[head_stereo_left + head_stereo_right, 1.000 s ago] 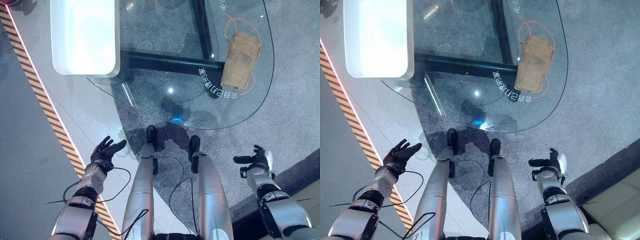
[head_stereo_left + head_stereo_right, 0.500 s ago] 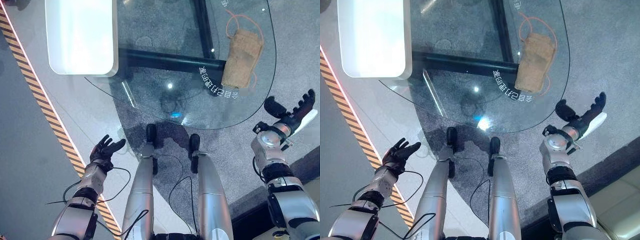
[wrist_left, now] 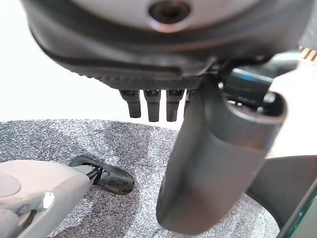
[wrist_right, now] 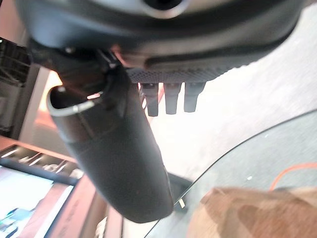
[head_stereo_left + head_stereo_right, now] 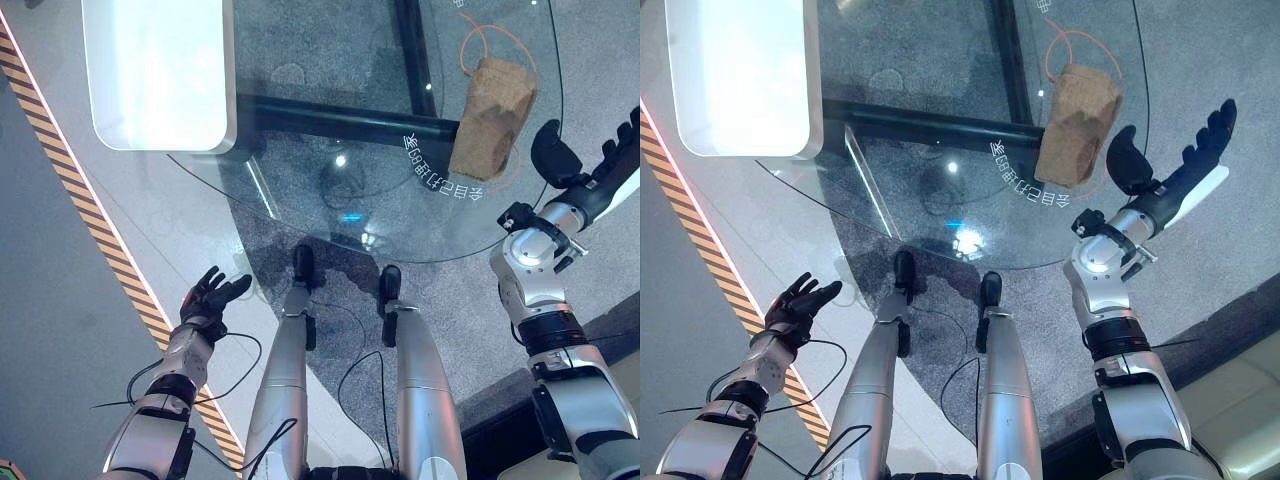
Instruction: Wipe the table with a cloth and put it in the basket.
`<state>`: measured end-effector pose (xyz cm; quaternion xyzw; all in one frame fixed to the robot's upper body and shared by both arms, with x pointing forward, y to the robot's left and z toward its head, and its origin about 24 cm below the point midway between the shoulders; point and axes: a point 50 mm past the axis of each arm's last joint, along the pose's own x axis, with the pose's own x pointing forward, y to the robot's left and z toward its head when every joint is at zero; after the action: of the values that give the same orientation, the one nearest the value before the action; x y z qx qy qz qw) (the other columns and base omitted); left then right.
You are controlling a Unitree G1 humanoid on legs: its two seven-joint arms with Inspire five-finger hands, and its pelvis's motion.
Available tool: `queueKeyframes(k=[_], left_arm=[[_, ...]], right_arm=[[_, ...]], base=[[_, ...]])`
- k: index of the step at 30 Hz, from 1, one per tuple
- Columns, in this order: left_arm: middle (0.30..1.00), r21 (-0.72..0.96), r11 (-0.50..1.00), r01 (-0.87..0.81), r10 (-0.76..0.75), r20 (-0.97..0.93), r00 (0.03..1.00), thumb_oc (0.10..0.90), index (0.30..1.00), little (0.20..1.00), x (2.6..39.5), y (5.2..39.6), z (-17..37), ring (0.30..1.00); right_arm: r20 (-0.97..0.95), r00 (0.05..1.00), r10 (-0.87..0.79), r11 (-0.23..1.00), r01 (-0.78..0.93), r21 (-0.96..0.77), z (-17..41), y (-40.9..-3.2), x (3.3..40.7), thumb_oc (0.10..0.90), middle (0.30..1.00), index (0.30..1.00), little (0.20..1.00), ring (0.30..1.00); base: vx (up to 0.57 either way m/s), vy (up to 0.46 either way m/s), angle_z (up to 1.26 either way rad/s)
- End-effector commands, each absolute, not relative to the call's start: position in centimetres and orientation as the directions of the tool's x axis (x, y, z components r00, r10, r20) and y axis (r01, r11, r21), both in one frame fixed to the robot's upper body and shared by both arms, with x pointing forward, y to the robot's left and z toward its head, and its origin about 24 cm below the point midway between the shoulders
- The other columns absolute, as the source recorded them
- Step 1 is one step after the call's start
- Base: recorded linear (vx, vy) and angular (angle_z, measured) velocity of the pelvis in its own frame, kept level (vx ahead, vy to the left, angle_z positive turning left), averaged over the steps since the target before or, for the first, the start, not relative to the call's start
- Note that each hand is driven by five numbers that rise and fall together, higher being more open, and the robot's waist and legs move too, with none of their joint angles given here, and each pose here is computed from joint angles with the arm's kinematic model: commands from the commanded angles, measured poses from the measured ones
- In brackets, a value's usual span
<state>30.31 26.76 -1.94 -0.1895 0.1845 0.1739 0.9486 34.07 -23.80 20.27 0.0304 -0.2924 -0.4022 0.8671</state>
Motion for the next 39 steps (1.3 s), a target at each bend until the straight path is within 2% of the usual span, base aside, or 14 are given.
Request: queueKeyframes(k=[1,14,18,26,30,39], left_arm=[[0.900,-0.268,0.852,-0.450,0.310,-0.434,0.846,0.800,0.900,0.900,28.2,28.0,-3.4,0.900],[0.900,-0.275,0.866,-0.418,0.274,-0.437,0.857,0.800,0.900,0.900,28.5,26.9,-3.7,0.900],[0.900,-0.272,0.872,-0.406,0.264,-0.436,0.860,0.800,0.900,0.900,28.6,26.7,-3.7,0.900],[0.900,-0.269,0.884,-0.383,0.241,-0.441,0.865,0.800,0.900,0.900,29.0,26.2,-3.6,0.900],[0.900,-0.265,0.887,-0.379,0.235,-0.447,0.863,0.800,0.900,0.900,28.9,26.1,-3.8,0.900],[0.900,-0.266,0.893,-0.363,0.216,-0.453,0.865,0.800,0.900,0.900,29.2,25.3,-4.0,0.900]], right_arm=[[0.656,0.406,-0.636,0.715,0.630,0.303,24.3,-23.0,32.8,0.800,0.900,0.900,0.900,0.900],[0.555,0.611,-0.565,0.787,0.600,0.141,22.2,-19.6,35.2,0.800,0.900,0.900,0.900,0.900],[0.456,0.689,-0.564,0.811,0.568,0.144,21.0,-19.2,36.1,0.800,0.900,0.900,0.900,0.900],[0.314,0.749,-0.584,0.811,0.556,0.181,19.8,-18.7,37.3,0.800,0.900,0.900,0.900,0.900],[0.278,0.742,-0.610,0.793,0.577,0.197,19.8,-18.7,37.7,0.800,0.900,0.900,0.900,0.900],[0.329,0.573,-0.751,0.632,0.768,0.104,21.3,-20.1,38.2,0.800,0.900,0.900,0.900,0.900]], base=[[0.00,0.000,0.00],[0.00,0.000,0.00],[0.00,0.000,0.00],[0.00,0.002,0.01],[0.00,0.000,0.01],[0.00,0.000,0.00]])
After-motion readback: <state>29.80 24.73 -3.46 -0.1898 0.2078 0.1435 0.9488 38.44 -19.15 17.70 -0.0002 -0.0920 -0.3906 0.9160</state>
